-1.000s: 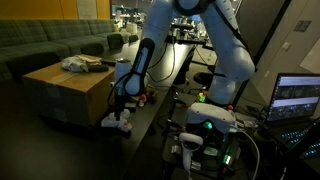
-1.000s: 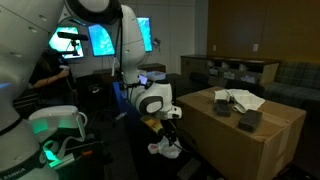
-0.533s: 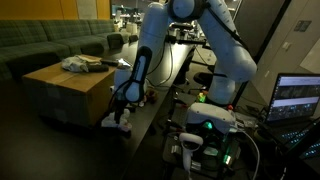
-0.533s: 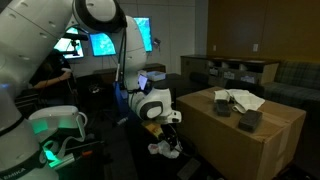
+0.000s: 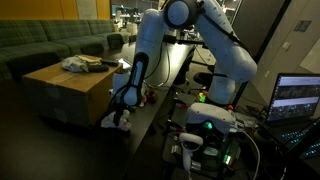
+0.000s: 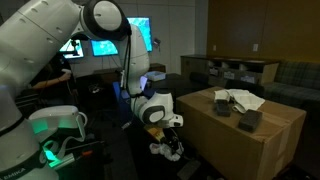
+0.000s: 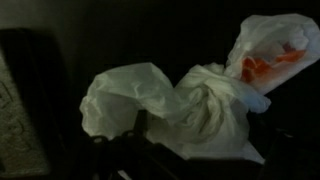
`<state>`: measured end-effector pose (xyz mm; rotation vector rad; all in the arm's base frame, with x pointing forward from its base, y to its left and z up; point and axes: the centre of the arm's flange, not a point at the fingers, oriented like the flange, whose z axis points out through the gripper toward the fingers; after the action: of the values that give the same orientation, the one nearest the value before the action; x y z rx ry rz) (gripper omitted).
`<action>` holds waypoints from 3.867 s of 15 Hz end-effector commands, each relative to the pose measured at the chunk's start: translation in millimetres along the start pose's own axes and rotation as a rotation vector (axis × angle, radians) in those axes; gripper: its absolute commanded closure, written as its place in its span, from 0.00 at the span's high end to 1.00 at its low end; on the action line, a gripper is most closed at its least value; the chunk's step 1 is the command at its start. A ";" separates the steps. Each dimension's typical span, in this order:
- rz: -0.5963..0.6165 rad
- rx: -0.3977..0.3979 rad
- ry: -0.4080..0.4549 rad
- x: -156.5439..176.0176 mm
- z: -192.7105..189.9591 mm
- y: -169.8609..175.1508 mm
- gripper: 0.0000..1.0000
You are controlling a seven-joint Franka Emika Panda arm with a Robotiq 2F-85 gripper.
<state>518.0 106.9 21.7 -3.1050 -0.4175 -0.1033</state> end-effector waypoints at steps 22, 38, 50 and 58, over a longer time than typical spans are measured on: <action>-0.142 0.331 -0.078 13.3 -136.3 77.1 0.04; -0.294 0.188 0.126 55.3 -296.6 111.5 0.04; -0.254 0.063 0.389 168.3 -294.3 116.6 0.04; -0.238 0.073 0.394 197.9 -262.3 126.6 0.05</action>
<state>703.0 30.1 296.2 -2.8456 -0.7556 -0.6321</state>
